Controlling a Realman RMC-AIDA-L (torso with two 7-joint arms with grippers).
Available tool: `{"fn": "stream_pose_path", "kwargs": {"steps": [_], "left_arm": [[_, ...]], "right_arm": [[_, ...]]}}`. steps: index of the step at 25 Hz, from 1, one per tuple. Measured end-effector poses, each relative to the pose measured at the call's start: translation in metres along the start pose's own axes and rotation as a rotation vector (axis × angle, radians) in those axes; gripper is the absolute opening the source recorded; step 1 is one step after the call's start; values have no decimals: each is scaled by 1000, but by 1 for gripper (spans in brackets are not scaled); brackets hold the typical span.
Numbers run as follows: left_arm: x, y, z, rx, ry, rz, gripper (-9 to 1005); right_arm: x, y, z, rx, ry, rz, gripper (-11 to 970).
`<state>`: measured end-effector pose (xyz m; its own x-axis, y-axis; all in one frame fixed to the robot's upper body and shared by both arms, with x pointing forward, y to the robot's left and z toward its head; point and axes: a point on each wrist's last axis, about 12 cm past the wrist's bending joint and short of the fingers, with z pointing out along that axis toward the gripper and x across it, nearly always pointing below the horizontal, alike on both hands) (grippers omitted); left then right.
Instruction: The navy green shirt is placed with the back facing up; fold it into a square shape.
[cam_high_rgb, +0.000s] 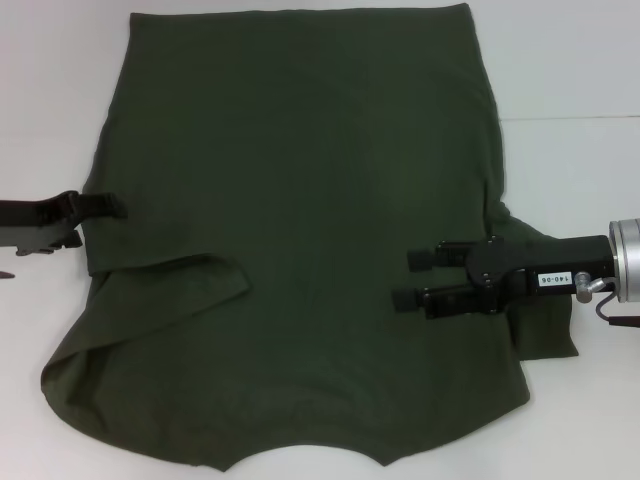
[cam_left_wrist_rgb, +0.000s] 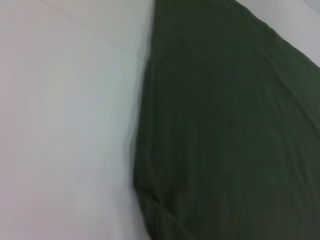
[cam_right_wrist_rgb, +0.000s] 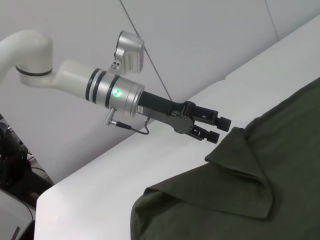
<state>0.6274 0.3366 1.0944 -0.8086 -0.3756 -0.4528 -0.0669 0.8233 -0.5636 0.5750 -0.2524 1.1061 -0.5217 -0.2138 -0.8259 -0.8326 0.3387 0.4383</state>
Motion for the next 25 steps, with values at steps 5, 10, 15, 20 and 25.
{"fn": "stream_pose_path", "kwargs": {"steps": [5, 10, 15, 20, 25], "left_arm": [[5, 5, 2, -11, -3, 27, 897], [11, 3, 6, 2, 2, 62, 896], [13, 2, 9, 8, 5, 64, 895], [12, -4, 9, 42, 15, 50, 892], [5, -24, 11, 135, 8, 29, 891]], "right_arm": [[0, 0, 0, 2, -1, 3, 898], [0, 0, 0, 4, -1, 11, 895], [1, 0, -1, 5, 0, 15, 893], [3, 0, -1, 7, -2, 21, 891], [4, 0, -1, 8, -2, 23, 889]]}}
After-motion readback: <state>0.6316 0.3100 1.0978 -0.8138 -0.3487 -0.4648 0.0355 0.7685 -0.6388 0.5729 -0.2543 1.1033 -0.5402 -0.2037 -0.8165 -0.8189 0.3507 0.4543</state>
